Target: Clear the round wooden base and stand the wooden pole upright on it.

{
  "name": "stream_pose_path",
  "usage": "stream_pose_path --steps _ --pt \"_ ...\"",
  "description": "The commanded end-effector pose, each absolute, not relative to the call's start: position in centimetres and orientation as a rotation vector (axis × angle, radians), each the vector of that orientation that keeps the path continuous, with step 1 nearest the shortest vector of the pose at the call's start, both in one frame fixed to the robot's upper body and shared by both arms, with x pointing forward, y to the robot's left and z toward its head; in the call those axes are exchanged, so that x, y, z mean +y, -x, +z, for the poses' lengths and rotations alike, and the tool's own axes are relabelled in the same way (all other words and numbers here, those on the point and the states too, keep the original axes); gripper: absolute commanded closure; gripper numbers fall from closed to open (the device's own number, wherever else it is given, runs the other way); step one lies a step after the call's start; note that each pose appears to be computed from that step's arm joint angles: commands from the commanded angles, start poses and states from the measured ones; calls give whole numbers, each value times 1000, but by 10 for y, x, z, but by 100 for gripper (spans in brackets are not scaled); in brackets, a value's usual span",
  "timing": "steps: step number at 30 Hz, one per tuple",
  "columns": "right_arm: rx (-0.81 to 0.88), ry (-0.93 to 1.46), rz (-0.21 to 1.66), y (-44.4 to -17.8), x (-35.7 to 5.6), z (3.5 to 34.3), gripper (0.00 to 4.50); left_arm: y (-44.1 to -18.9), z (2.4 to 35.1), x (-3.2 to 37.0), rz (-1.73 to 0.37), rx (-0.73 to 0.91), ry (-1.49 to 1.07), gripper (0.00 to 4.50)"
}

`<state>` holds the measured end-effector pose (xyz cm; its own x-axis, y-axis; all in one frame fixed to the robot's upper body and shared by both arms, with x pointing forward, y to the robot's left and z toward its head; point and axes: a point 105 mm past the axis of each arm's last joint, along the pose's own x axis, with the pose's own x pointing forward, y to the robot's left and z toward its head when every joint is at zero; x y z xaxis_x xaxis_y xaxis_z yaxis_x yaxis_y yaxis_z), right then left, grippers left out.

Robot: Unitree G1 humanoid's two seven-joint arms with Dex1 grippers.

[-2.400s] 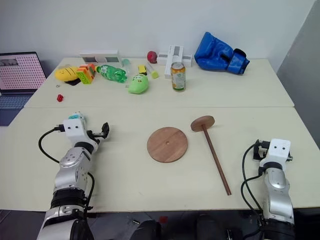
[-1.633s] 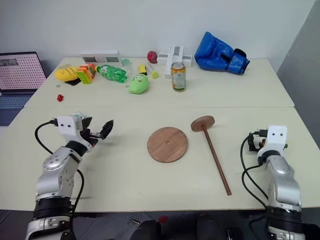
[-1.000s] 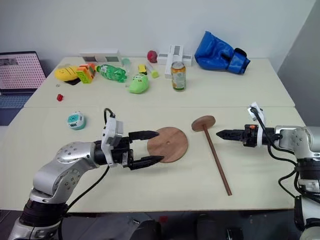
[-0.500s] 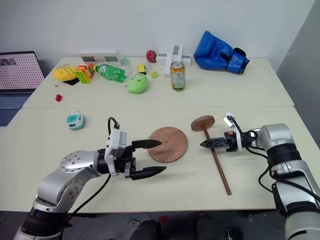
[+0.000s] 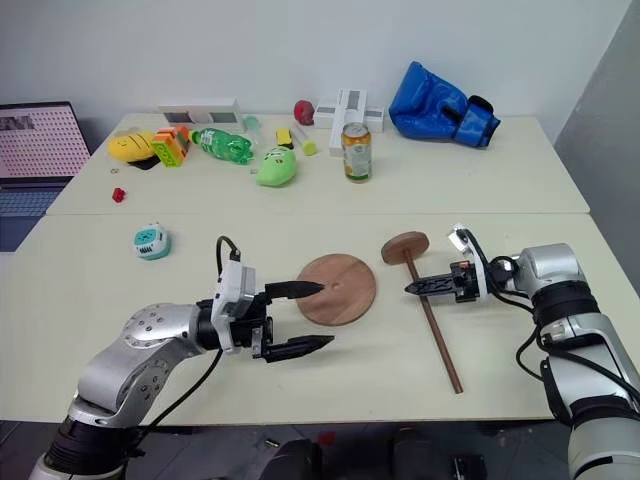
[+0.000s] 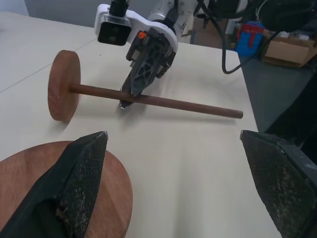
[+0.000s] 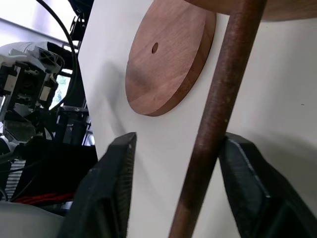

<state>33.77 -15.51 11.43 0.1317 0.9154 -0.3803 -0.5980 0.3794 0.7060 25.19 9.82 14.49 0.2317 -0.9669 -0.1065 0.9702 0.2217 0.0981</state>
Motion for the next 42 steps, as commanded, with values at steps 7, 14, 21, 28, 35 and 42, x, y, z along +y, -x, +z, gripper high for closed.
stream_pose_path --steps 7,14,21,28,35,42 --pt "842 -425 1210 -341 -148 135 430 -252 149 94 -1368 -12 -180 0" --pt "436 -394 1351 -342 -114 233 431 -275 172 122 -1111 -168 -119 0" --pt "-164 -165 1052 -351 -43 286 431 -262 168 154 -842 -188 -16 0" --pt "-350 -122 832 -356 -17 267 431 -249 151 158 -706 -181 -18 0" --pt "-420 -80 803 -337 1 238 431 -239 145 162 -633 -181 -5 0" --pt "-419 -131 807 -337 10 232 431 -237 145 158 -637 -178 13 0"
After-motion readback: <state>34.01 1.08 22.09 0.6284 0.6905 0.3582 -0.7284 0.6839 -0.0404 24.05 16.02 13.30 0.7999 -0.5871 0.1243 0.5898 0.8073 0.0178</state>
